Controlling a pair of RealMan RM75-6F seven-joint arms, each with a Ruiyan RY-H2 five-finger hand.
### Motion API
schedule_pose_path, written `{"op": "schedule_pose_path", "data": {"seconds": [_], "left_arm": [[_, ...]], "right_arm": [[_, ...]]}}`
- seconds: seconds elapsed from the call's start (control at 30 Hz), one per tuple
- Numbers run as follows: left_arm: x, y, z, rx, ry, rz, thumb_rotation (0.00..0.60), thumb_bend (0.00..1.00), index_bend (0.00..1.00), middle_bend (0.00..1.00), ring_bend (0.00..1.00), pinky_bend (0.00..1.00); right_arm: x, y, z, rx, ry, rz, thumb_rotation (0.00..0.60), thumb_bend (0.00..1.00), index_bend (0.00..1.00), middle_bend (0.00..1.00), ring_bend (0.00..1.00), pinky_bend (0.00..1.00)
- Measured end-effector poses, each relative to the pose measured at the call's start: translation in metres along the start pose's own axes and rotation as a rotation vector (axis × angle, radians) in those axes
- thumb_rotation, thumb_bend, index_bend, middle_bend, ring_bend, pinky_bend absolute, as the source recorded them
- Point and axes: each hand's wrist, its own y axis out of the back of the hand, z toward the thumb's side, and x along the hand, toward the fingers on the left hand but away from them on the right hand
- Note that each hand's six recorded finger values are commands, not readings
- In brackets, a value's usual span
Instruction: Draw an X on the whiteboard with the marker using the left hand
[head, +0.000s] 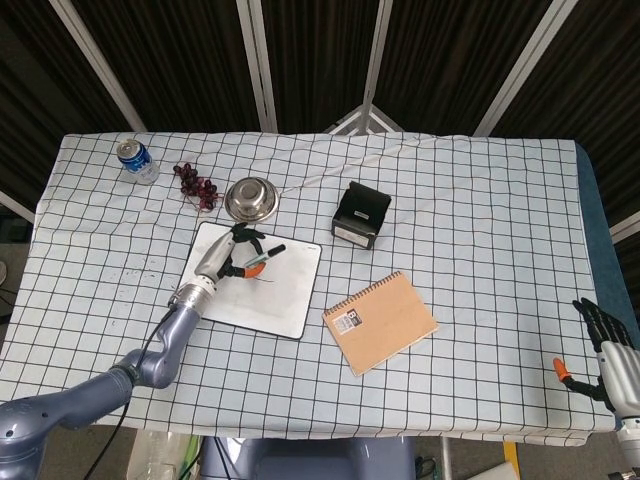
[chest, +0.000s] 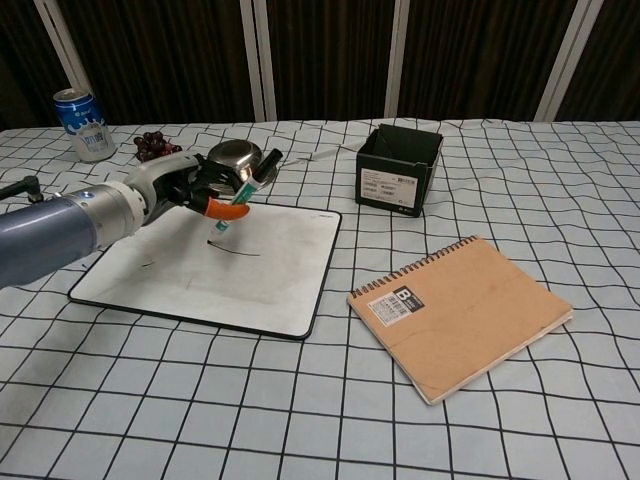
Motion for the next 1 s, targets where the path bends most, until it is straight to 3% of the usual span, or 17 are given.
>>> {"op": "schedule_pose_path", "data": {"seconds": [0.23,0.47,0.67,1.0], "left_arm": [[0.003,0.038,-0.002,-0.021,-0.004,0.087,0.6,0.53,0.72,0.25,0.04,0.07],[0.001,0.051,0.015,-0.089,-0.047,0.11,0.6,0.53,0.72,0.25,0.04,0.07],[0.0,0.037,0.025,-0.129,-0.05,0.077,0.6,0.53,0.72,0.25,0.04,0.07],[0.007,-0.01,0.031,-0.146,-0.028,0.011,0.6,0.53,0.72,0.25,0.04,0.07]], "right_arm": [[0.0,0.0,0.002,-0.004,0.006,0.0,0.6,0.35,0.0,0.0,0.0,0.0],[0.0,-0.001,0.004,-0.01,0.017,0.004,0.6,0.35,0.0,0.0,0.0,0.0],[-0.001,-0.002,0.005,-0.015,0.02,0.01,0.6,0.35,0.0,0.0,0.0,0.0],[-0.001,-0.001,0.003,-0.021,0.013,0.014,0.6,0.35,0.0,0.0,0.0,0.0]]}}
